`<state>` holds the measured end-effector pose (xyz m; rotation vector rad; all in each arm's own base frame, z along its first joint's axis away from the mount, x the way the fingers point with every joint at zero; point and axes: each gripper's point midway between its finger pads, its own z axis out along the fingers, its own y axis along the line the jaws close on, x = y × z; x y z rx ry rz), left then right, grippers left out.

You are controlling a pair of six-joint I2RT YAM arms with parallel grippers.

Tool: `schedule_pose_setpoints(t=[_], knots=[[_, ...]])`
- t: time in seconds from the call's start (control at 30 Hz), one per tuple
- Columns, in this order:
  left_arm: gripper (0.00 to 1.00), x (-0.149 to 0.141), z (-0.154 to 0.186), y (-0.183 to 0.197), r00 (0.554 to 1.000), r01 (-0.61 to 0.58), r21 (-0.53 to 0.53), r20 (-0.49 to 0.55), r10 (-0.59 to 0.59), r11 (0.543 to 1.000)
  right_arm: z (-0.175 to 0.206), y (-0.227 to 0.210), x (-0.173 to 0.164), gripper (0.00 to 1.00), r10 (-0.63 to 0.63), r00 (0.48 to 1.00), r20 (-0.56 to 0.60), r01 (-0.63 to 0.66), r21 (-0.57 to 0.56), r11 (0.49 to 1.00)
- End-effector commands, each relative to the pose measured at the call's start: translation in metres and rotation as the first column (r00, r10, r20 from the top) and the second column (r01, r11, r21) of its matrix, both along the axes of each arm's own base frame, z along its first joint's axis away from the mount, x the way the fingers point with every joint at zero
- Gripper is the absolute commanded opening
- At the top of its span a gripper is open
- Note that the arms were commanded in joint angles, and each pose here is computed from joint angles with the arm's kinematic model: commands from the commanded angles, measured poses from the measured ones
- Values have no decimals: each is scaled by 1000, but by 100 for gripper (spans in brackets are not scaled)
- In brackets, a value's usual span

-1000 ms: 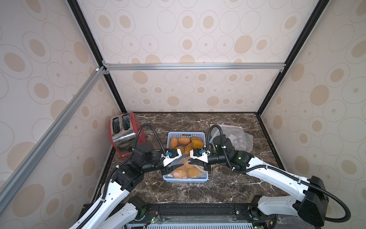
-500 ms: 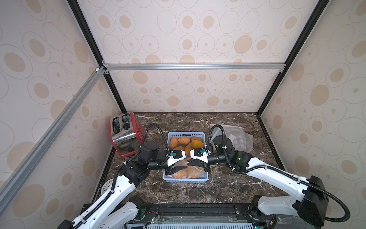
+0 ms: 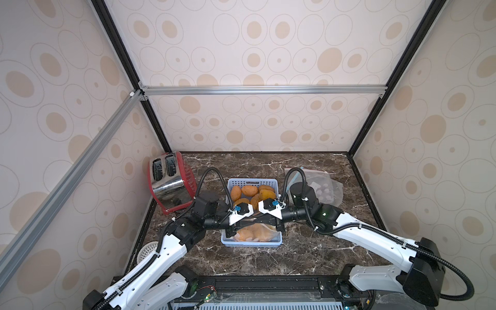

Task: Put the potatoes into a zipper bag and zip it
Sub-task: Zip the zipper on the zipper food storage bag.

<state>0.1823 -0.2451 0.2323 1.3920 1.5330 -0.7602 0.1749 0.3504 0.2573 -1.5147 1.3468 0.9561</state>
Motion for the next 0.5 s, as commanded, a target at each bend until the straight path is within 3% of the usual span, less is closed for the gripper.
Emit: schedule_pose_setpoints(t=[0.0,0.47], knots=[[0,5,10,-4,1000,-4,-28,26,5,1000,0,2,-6,0,36,999,-7,-36,17,999],[0,6,44,2,996,-66,-121,58,74,990,-14,-18,-1,0,-89,995,-35,86,-75,993]])
